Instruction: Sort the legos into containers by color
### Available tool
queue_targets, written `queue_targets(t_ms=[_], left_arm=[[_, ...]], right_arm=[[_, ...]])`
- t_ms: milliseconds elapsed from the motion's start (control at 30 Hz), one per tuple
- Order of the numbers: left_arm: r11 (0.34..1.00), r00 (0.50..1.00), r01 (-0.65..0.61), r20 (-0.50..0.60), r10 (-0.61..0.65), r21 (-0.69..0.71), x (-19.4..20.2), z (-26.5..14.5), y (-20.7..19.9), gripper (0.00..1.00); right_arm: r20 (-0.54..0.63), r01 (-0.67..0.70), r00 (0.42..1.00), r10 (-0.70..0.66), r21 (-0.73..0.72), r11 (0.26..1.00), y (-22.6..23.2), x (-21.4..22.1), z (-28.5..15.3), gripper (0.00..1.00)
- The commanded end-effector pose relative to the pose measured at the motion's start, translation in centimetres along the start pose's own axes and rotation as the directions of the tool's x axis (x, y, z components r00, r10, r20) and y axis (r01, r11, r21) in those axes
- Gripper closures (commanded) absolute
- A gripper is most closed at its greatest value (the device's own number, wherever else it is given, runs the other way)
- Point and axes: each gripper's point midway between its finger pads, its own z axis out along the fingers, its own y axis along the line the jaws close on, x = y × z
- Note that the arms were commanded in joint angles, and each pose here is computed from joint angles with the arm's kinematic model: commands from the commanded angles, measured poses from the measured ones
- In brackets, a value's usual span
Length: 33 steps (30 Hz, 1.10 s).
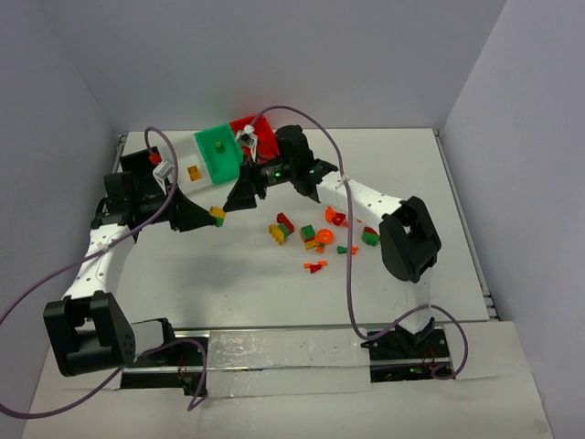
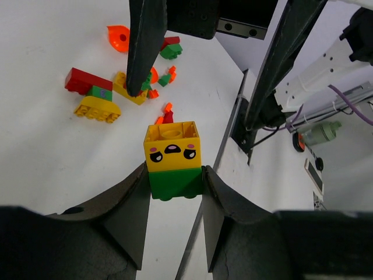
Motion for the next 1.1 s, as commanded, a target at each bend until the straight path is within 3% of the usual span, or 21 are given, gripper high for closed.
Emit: queue_targets(t_ms=[0, 467, 633, 767, 900, 1067], left_arm=[[0.993, 0.998, -0.065, -0.015, 0.067, 0.094, -0.5, -0.1, -2.0, 1.0], [0.993, 0.996, -0.089, -0.023, 0.091, 0.08, -0.7, 0.4, -2.2, 1.0], [0.993, 0.995, -0.092, -0.026, 0.095, 0.075, -0.6, 0.4, -2.3, 1.0], [0.994, 0.995, -0.095, -0.028, 0.096, 0.06, -0.5, 0.4, -1.9, 1.0], [0.993, 0.992, -0.113, -0.052, 0.114, 0.021, 0.5, 0.4, -0.9, 1.0], [0.99, 0.983, -0.136, -0.129, 0.131, -0.032, 3.2, 0.1, 1.0, 1.0]], right_arm=[[-0.017, 0.07, 0.997, -0.071, -0.063, 0.996, 2.3, -1.3, 0.9, 0.15], [-0.094, 0.074, 0.992, -0.083, -0.09, 0.993, 2.7, 0.8, 2.4, 0.26], [-0.095, 0.084, 0.991, -0.093, -0.091, 0.992, 2.7, 1.0, 2.4, 0.45], [-0.09, 0.093, 0.991, -0.102, -0.096, 0.991, 3.0, 0.9, 2.3, 0.75], [-0.064, 0.095, 0.993, -0.101, -0.09, 0.991, 3.1, 0.0, 1.4, 0.96], [0.025, 0.12, 0.993, -0.119, -0.018, 0.993, 1.9, -3.8, -1.9, 1.0]])
